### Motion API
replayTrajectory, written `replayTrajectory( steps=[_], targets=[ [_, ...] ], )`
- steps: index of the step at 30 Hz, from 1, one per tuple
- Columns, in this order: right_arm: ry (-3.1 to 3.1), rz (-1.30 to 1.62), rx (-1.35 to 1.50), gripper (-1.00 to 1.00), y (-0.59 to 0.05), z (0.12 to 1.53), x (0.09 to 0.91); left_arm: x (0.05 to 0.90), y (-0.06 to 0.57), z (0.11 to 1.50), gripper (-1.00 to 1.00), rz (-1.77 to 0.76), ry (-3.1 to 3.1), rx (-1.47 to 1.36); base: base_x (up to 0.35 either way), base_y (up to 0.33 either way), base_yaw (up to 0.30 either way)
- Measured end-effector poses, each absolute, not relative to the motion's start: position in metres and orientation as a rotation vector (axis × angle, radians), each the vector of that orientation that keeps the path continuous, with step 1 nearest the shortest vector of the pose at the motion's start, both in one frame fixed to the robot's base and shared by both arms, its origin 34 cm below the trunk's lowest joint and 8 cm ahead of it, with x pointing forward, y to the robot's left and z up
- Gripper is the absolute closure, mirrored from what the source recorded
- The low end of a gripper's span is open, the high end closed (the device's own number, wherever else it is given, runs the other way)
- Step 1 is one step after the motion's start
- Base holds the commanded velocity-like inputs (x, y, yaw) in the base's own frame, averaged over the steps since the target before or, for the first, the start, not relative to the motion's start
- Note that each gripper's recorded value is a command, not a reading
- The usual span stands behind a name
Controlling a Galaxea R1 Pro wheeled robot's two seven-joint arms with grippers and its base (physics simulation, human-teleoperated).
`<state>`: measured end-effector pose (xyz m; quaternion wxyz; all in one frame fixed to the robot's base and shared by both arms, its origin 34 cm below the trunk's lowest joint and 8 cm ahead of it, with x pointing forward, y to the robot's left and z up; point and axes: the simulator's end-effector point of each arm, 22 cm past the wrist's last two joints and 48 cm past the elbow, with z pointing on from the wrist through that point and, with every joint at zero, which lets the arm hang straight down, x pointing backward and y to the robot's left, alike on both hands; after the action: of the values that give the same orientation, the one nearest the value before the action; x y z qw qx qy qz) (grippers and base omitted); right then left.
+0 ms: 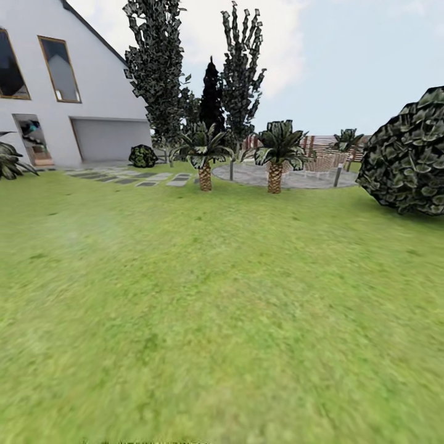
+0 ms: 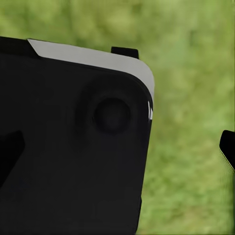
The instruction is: Take the three Easter eggs out of the wicker basket on the lawn in the garden, then place them on the lawn next to a single tree (choose any tree) so that all three eggs are next to the same tree and none are left in the basket.
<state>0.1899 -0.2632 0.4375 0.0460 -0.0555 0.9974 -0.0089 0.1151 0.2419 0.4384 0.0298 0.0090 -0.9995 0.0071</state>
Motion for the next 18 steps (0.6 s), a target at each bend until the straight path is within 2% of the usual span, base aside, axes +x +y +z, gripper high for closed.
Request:
replayTrajectory(
  steps=[18],
  targets=[
    [3.055,-0.026,-0.171,-1.00,-0.2632,0.4370,0.1856,0.1112,0.2419,0.4387,-1.00,0.022,-3.072,0.028,0.000,0.000,0.291]
  ],
)
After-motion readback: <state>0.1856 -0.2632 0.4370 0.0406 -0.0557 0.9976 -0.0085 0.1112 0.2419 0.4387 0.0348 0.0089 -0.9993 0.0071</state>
